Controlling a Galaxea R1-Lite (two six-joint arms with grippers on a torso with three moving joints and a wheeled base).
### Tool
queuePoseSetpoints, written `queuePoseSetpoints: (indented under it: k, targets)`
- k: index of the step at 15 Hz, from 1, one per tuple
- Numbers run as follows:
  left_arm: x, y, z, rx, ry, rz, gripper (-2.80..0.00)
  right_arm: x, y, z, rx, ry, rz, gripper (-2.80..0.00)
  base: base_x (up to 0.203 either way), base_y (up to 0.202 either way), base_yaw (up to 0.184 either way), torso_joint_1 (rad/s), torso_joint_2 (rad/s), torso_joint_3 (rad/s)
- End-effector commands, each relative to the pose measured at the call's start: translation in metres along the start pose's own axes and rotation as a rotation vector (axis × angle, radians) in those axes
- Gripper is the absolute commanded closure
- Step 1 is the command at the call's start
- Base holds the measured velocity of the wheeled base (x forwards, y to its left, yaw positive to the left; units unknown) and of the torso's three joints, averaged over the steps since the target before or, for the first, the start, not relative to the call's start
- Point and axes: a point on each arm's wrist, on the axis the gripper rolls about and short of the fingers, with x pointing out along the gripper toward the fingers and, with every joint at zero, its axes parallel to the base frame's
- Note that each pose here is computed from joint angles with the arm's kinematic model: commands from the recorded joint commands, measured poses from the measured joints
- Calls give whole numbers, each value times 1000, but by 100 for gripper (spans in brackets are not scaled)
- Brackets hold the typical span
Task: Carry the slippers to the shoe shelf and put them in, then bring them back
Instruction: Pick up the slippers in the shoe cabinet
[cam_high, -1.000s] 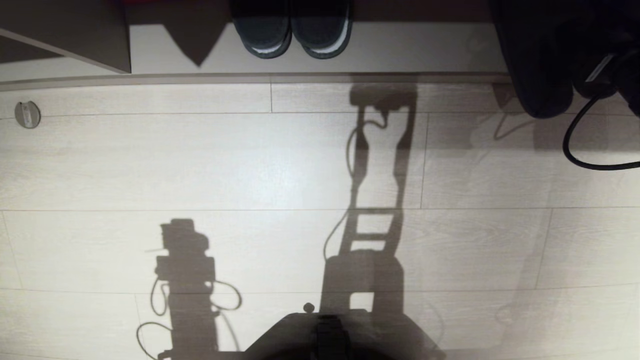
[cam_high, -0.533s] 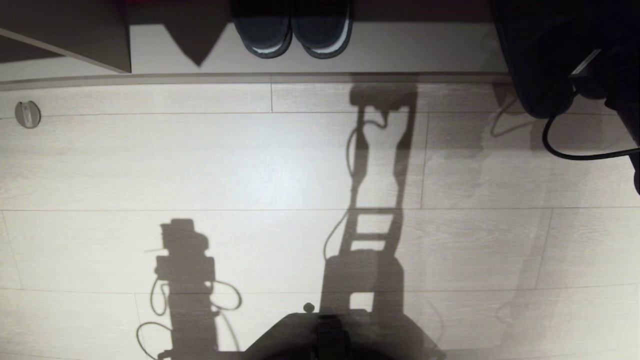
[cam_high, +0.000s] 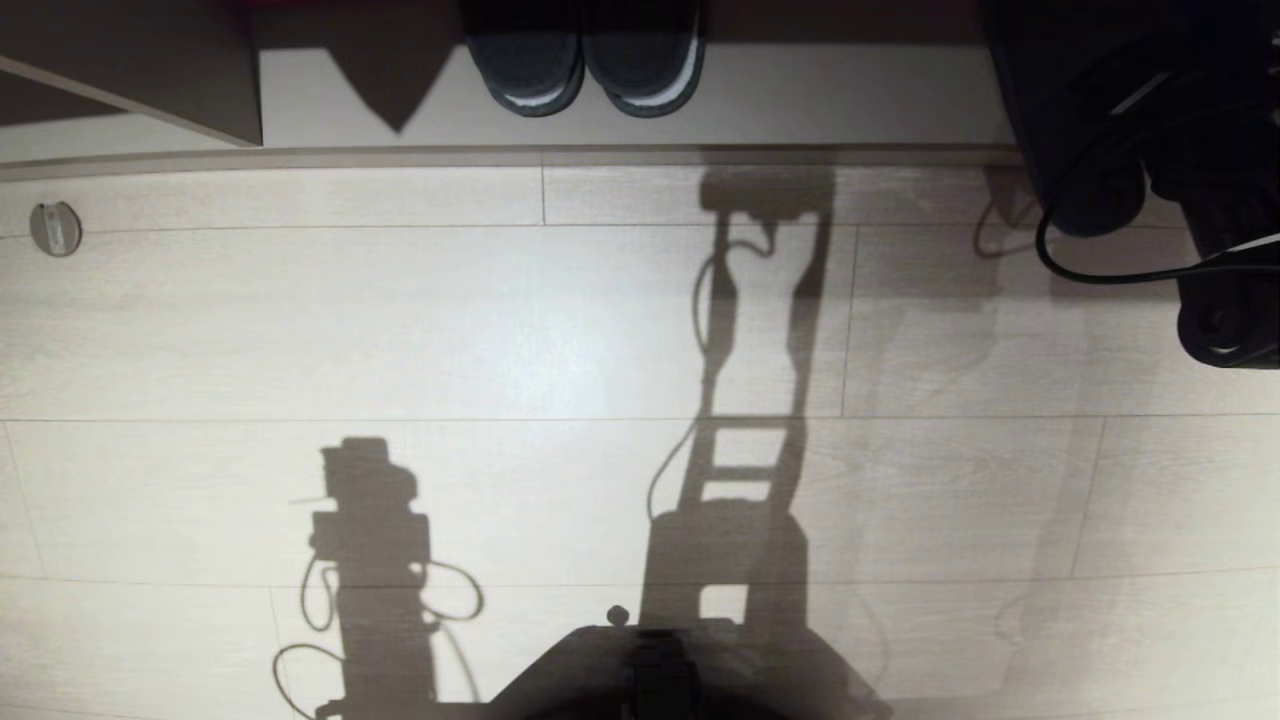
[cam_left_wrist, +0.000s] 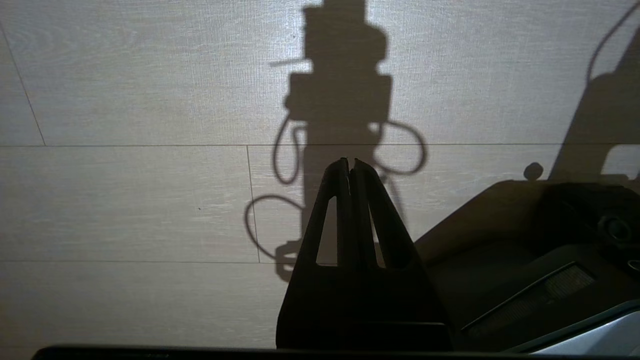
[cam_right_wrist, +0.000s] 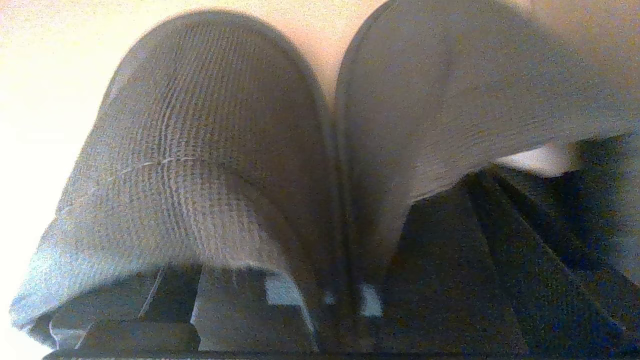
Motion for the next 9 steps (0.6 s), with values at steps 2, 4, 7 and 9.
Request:
queuePoseSetpoints:
  k: [2, 4, 7, 9]
  targets:
    - [0, 0, 0, 0, 2, 1, 0, 3, -1, -9, 5, -15, 6, -280, 0, 0, 0, 0, 0, 0]
    - [0, 0, 0, 0, 2, 1, 0, 4, 0, -3, 11, -28, 14, -280, 0, 0, 0, 0, 0, 0]
    - [0, 0, 0, 0, 2, 1, 0, 5, 1, 10, 10, -41, 39, 0, 0, 0, 0, 0, 0, 0]
    - [0, 0, 0, 0, 1, 1, 0, 6, 1, 9, 8, -43, 66, 0, 0, 0, 0, 0, 0, 0]
